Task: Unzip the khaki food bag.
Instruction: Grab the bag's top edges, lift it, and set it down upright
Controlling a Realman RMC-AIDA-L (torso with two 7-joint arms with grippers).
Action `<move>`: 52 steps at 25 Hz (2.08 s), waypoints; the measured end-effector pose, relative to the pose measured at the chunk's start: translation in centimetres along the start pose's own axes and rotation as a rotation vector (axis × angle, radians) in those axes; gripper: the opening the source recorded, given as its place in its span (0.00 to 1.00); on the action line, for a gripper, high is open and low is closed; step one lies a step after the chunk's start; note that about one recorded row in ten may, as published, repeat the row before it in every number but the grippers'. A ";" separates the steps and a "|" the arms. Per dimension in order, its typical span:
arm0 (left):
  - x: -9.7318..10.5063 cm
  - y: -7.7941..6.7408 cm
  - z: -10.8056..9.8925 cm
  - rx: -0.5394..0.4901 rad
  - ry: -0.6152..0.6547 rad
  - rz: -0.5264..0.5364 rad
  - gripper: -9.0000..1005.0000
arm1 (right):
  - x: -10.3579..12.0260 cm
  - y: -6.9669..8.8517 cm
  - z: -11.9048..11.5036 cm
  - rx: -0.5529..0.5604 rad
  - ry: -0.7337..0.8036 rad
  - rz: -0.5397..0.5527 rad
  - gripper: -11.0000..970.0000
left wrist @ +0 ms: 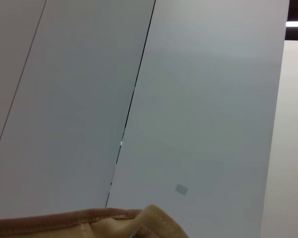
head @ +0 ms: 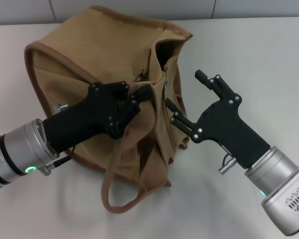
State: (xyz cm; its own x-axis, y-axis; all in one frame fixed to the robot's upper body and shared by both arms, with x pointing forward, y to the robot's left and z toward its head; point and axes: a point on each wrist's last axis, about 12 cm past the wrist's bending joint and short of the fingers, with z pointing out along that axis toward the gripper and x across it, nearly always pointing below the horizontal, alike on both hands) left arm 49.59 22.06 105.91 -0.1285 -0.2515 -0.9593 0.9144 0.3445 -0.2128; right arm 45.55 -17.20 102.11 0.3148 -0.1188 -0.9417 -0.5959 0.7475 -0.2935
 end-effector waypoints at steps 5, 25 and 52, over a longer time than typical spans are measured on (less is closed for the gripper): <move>0.0 -0.1 0.0 0.002 -0.003 -0.002 0.07 | 0.0 0.1 0.9 0.022 0.017 0.024 0.80; -0.1 -0.1 0.1 0.012 -0.009 0.001 0.07 | -0.4 0.7 2.0 0.031 0.021 0.072 0.80; -0.1 -0.1 0.1 0.014 -0.011 0.000 0.07 | -0.9 1.4 1.5 -0.026 -0.027 0.054 0.46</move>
State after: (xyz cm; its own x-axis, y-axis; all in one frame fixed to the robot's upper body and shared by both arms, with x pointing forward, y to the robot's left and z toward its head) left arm 49.49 22.00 106.07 -0.1244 -0.2614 -0.9572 0.9195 0.3321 -0.2102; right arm 45.57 -15.06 102.80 0.3009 -0.0606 -0.9517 -0.6313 0.7353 -0.2464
